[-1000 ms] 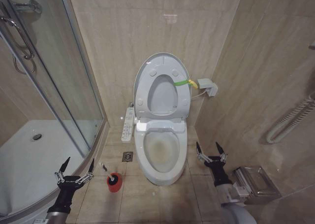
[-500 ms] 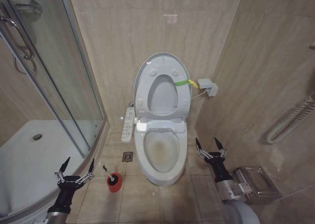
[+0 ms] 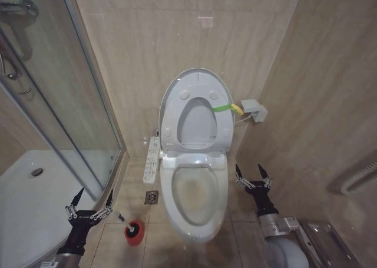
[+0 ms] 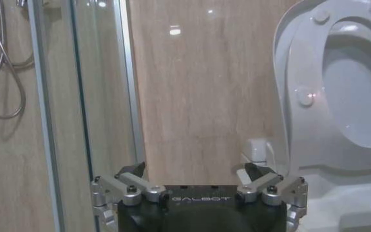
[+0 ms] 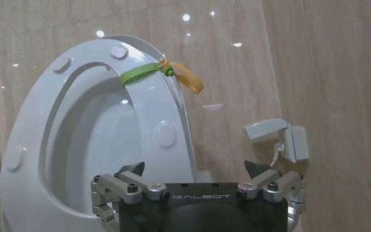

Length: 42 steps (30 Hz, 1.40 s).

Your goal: Open the toilet lid, clean the toilet bowl with a toilet brush, close the toilet lid, and flush.

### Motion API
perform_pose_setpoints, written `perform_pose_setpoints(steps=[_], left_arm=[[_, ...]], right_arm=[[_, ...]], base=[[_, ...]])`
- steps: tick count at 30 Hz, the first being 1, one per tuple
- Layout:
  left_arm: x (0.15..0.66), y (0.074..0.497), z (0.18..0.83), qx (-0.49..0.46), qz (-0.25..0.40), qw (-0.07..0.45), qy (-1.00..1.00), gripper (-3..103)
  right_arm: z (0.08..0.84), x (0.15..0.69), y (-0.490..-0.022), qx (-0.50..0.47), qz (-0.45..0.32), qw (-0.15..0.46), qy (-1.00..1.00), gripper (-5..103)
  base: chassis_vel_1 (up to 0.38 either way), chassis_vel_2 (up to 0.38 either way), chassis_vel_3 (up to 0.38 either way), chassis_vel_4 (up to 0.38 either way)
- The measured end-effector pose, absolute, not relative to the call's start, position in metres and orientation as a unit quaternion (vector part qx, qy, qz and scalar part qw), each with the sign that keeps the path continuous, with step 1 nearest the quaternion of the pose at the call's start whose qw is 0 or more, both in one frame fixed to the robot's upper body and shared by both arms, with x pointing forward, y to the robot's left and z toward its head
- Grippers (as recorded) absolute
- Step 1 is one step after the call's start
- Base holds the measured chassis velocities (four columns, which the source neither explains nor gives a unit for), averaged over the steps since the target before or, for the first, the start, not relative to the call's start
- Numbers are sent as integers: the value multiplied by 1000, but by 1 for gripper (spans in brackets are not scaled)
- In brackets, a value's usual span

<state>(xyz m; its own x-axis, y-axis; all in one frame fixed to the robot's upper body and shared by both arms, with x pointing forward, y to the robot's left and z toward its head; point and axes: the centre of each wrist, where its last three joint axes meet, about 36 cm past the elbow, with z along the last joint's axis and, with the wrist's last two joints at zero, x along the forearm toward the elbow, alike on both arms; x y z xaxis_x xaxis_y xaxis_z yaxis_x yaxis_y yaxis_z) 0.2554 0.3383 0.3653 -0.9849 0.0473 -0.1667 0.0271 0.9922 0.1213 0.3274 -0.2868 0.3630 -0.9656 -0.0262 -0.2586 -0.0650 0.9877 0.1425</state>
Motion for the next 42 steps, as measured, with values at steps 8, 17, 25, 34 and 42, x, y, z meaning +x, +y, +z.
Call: perform_pose_setpoints(steps=[8, 17, 25, 34, 42], left_arm=[[255, 338, 365, 19, 59, 85, 994, 100], [255, 338, 365, 19, 59, 85, 994, 100], [255, 338, 365, 19, 59, 85, 994, 100], [255, 338, 365, 19, 59, 85, 994, 100], [255, 338, 365, 19, 59, 85, 994, 100]], right_arm=[[367, 331, -288, -2, 74, 135, 988, 100], [369, 339, -290, 23, 48, 150, 987, 100], [379, 356, -295, 40, 35, 152, 987, 100], [391, 387, -302, 49, 27, 162, 985, 100], [404, 442, -310, 49, 33, 176, 983, 100]], base=[[-5, 10, 4, -3], [-8, 13, 9, -7], [0, 0, 0, 0], [0, 0, 0, 0], [0, 0, 0, 0]])
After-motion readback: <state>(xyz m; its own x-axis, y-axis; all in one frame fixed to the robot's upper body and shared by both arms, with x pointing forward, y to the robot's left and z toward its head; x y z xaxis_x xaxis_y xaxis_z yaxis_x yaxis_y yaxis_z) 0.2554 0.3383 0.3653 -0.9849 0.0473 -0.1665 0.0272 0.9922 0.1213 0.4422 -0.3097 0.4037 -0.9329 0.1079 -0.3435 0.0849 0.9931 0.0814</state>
